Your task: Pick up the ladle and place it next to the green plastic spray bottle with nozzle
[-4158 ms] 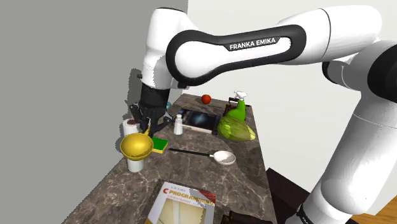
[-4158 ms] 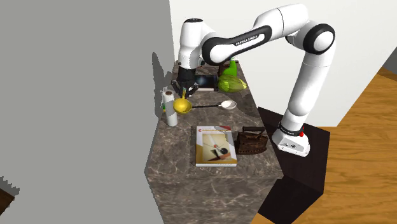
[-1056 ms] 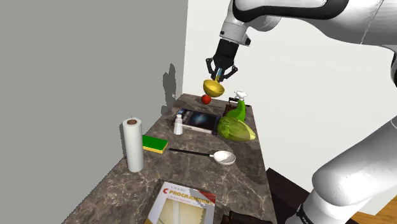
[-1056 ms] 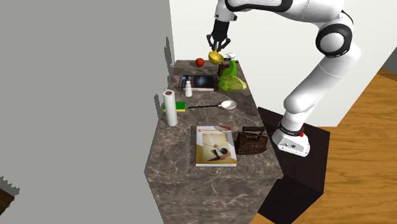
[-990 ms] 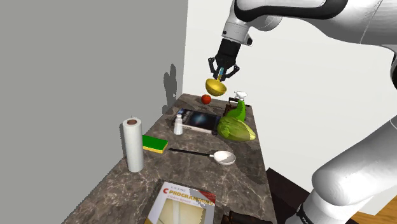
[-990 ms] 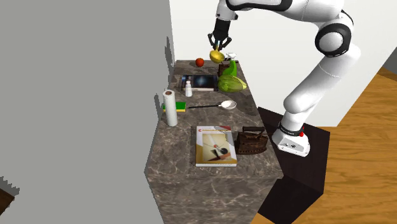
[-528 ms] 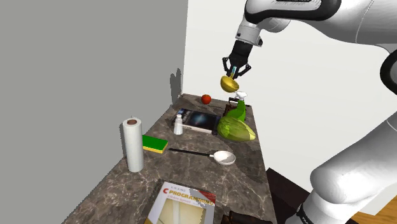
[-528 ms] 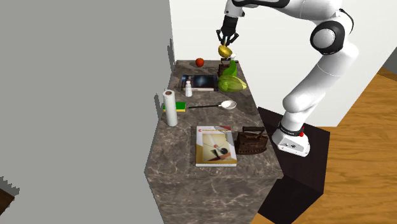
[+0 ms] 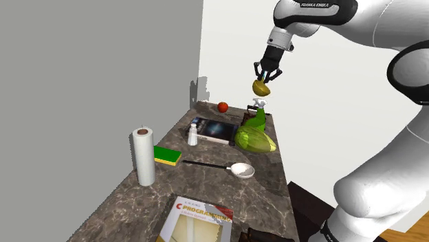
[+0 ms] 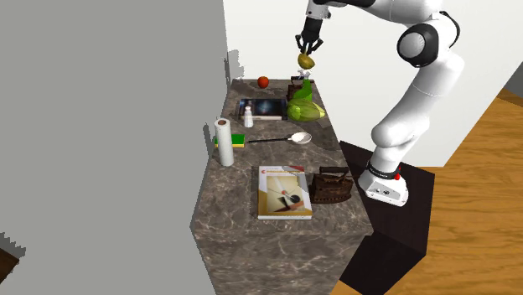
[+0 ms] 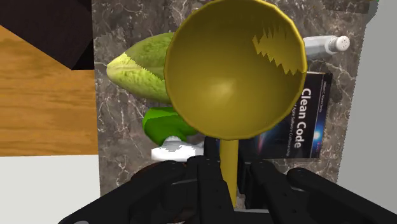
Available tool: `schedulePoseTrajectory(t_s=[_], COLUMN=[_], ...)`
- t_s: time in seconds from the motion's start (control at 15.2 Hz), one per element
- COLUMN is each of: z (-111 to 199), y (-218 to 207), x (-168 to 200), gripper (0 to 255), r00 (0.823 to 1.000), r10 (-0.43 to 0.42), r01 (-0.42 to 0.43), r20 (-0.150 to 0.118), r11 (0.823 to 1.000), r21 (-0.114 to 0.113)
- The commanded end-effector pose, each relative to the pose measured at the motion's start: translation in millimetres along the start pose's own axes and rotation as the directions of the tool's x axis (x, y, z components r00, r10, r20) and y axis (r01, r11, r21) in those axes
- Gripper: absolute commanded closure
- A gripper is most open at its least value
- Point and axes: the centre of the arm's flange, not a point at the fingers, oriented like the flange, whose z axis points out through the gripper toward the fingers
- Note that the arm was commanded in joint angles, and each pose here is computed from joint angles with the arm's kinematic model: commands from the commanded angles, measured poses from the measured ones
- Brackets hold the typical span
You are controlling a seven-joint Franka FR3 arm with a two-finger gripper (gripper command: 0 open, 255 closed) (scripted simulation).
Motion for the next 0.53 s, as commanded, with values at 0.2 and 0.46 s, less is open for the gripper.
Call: schedulePoseTrajectory(t_s=[0.2,0.46], z=[-12,-20], y=[34,60], x=[58,102], gripper=[255,255], r00=[1.000,1.000], r10=[-0.001,-0.001], r01=[0.001,0.001], r20=[0.000,0.000], r11=[1.000,1.000], r21=[0.000,0.000])
